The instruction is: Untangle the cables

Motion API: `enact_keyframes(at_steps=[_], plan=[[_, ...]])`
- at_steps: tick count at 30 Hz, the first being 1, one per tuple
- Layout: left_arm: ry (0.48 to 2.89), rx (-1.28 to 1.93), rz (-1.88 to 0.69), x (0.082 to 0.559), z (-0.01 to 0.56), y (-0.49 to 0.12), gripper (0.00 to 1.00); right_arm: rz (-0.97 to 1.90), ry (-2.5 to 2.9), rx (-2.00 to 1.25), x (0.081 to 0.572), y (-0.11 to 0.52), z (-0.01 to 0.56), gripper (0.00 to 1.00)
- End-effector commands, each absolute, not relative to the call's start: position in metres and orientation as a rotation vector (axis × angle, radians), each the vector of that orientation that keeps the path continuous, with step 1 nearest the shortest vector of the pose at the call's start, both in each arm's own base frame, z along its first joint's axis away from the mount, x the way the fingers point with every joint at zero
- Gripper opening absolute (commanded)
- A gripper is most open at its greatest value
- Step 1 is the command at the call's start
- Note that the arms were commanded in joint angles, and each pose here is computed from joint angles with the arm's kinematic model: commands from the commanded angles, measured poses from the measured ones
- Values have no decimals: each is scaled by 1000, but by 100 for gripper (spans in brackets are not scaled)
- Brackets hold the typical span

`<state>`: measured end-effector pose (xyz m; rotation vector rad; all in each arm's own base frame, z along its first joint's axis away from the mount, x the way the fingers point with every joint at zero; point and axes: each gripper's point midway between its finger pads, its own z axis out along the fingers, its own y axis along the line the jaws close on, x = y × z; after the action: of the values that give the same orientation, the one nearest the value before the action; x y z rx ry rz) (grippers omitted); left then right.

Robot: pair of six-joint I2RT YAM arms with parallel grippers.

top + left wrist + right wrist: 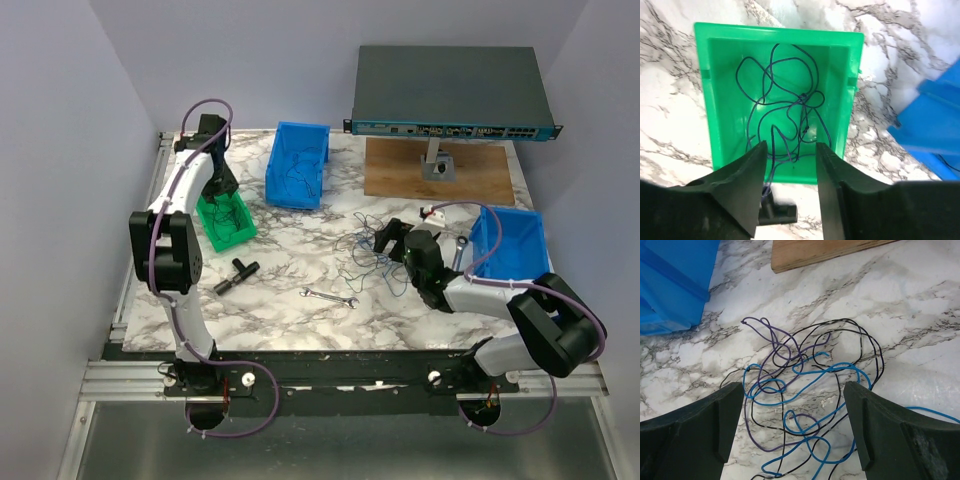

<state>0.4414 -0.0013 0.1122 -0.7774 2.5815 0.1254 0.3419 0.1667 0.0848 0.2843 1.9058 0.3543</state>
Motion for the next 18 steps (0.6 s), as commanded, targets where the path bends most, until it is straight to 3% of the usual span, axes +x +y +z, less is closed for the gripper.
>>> enact_keyframes(at_steps=[1,2,3,10,18], plan=[[2510,-761,40,439,153,-5,47,331,1913,302,343,165,84,90],[2501,-768,33,436,158,-6,60,331,1913,302,343,165,84,90],[2489,-766,15,435,162,-7,65,330,1914,301,342,165,83,90],[2441,-754,-16,422,192,-8,66,328,1915,299,343,165,83,90],[2443,-848,3,366,171,-7,60,326,1910,299,343,164,84,90]])
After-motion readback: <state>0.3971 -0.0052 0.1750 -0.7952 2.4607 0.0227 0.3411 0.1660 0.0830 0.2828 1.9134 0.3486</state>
